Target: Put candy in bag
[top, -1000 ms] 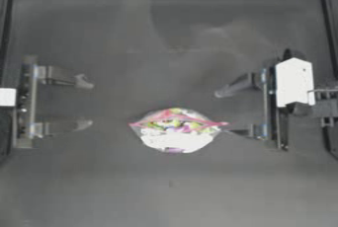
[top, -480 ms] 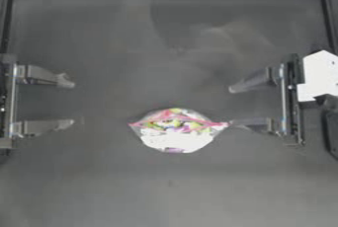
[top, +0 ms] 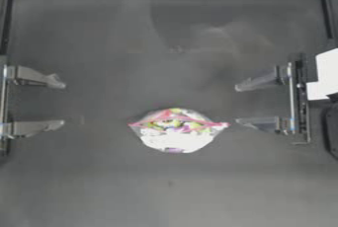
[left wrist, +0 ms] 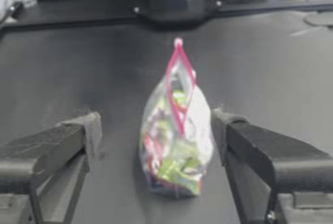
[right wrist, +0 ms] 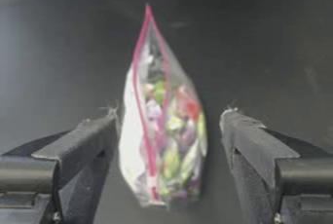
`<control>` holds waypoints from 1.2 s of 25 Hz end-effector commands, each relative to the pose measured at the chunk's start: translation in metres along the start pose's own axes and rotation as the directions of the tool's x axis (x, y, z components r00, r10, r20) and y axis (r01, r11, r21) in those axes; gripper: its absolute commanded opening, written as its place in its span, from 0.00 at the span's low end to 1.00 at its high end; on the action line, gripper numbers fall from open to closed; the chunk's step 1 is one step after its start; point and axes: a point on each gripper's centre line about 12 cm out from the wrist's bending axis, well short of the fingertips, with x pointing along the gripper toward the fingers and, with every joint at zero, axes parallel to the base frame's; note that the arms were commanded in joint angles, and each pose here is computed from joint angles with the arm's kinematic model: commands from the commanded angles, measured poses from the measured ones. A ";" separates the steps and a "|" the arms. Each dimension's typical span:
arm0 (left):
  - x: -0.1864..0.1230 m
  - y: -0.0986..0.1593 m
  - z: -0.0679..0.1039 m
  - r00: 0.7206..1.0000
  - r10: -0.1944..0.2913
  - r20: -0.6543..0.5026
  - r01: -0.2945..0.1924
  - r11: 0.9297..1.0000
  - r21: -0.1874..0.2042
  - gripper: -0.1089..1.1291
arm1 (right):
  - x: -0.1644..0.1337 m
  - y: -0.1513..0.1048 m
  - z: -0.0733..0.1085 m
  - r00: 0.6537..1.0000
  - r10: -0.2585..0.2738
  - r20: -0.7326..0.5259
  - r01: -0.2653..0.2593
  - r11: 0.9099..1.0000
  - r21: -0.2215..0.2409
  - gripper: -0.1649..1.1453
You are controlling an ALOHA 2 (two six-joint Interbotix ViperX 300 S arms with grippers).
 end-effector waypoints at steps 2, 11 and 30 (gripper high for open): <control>-0.004 0.001 0.005 1.000 0.003 0.020 -0.003 1.000 -0.005 0.88 | -0.005 -0.001 0.007 0.999 0.000 0.033 0.000 1.000 0.002 0.84; -0.009 0.001 0.009 0.999 0.004 0.041 -0.003 1.000 -0.005 0.88 | -0.011 -0.002 0.011 0.998 -0.001 0.063 0.001 1.000 0.007 0.84; -0.020 0.001 0.014 0.996 0.007 0.087 -0.007 1.000 -0.005 0.88 | -0.047 -0.003 0.009 0.983 0.012 0.184 -0.014 1.000 0.006 0.84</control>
